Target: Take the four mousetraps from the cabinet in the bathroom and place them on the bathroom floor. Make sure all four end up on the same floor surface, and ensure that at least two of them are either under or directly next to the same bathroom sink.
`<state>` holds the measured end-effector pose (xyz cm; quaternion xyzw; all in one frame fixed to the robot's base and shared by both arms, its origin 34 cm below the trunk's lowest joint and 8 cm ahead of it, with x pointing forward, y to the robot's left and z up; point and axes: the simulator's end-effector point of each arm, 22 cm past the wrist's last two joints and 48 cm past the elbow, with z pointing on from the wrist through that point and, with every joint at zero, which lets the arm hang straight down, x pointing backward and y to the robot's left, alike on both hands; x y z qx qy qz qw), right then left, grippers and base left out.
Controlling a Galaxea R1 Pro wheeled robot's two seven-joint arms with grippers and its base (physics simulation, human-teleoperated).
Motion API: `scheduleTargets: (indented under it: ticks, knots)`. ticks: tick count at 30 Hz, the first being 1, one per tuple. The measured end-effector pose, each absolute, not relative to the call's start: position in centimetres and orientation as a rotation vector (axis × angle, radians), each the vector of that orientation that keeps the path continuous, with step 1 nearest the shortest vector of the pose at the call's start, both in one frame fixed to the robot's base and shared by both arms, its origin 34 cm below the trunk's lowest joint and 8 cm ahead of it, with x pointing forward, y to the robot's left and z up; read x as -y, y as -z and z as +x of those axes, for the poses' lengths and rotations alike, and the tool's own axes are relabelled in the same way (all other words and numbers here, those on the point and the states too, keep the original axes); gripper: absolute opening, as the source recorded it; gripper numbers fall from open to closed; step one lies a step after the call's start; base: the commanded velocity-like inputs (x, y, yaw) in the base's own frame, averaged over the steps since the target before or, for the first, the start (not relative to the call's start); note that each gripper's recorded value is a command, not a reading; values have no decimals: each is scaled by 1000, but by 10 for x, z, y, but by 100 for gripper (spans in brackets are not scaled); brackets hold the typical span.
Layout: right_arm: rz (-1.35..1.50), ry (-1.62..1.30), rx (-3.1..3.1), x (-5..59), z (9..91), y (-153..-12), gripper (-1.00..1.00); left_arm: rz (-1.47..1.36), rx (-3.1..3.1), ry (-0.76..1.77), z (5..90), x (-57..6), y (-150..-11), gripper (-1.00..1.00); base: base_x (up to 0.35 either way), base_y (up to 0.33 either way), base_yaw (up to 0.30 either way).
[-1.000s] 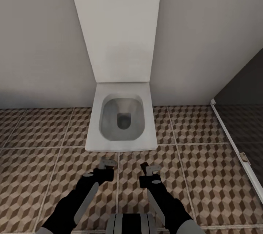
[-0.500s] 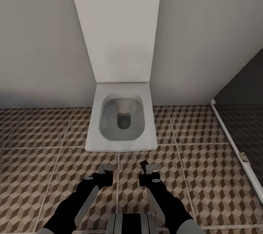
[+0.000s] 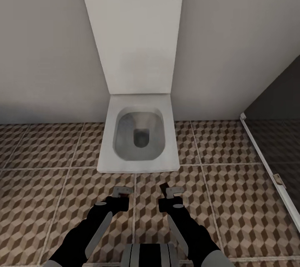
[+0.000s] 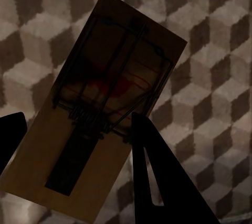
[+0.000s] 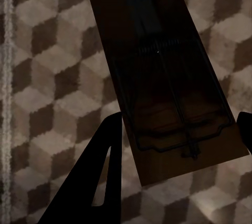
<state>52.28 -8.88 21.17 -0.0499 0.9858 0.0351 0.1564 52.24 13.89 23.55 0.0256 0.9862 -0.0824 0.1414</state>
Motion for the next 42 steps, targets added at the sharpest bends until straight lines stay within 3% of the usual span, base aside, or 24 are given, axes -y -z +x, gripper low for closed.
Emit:
scheduleTargets:
  ticks: [42]
  knots:
    - [-143,-100,-2821,89,512,-169,-100,76,-2846,238,511,-138,-193,-100,0,0,0]
